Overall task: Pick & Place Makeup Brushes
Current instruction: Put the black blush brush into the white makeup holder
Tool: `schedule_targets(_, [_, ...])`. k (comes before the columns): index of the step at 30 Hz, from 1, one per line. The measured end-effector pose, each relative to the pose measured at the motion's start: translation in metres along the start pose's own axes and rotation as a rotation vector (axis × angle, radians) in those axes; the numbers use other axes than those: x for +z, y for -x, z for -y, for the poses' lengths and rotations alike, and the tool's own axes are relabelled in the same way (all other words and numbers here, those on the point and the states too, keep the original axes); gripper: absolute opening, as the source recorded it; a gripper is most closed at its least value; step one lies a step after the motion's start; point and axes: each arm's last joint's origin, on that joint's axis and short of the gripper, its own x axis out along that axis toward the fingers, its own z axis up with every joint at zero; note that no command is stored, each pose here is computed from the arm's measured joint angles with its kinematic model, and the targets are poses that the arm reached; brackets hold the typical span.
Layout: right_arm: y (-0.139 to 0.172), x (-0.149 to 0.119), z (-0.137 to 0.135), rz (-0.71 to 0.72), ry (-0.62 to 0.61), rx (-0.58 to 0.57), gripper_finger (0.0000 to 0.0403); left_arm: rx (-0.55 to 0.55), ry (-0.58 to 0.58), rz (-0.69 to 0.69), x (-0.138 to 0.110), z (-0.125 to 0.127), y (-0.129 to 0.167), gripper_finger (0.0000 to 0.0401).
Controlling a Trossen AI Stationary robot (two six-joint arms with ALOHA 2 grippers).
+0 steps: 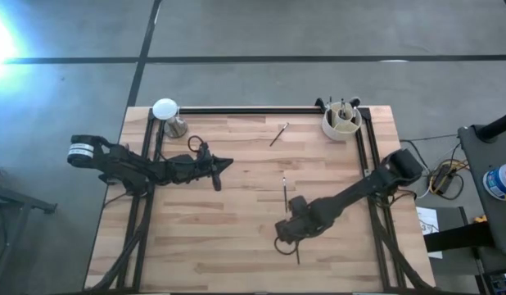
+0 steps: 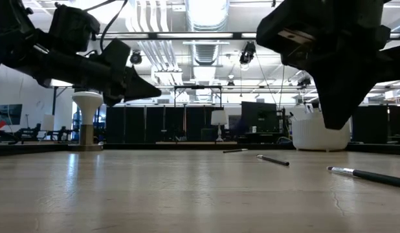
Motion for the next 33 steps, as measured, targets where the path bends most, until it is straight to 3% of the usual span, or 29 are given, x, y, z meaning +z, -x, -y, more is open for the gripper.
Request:
schedule_targets(8, [-0.012, -0.002, -0.005, -0.021, -0.063, -0.007, 0.0096, 0.0, 0.001, 0.002, -0.001, 0.0, 0.001, 0.0002])
schedule_targets(13, [-0.022, -0.003, -0.004, -0.016, -0.071, -0.037, 0.0115, -0.001, 0.001, 0.004, 0.0, 0.0, 0.001, 0.0002])
schedule_targets(23, [-0.051, -0.006, -0.008, -0.003, -0.054, -0.109, 0.0077, -0.001, 0.002, 0.006, 0.0, 0.0, 0.001, 0.0002])
schedule_targets(33, [-0.05, -0.005, -0.012, 0.026, 0.005, -0.093, 0.0013, -0.003, 0.005, 0.011, 0.0, 0.0, 0.001, 0.0002])
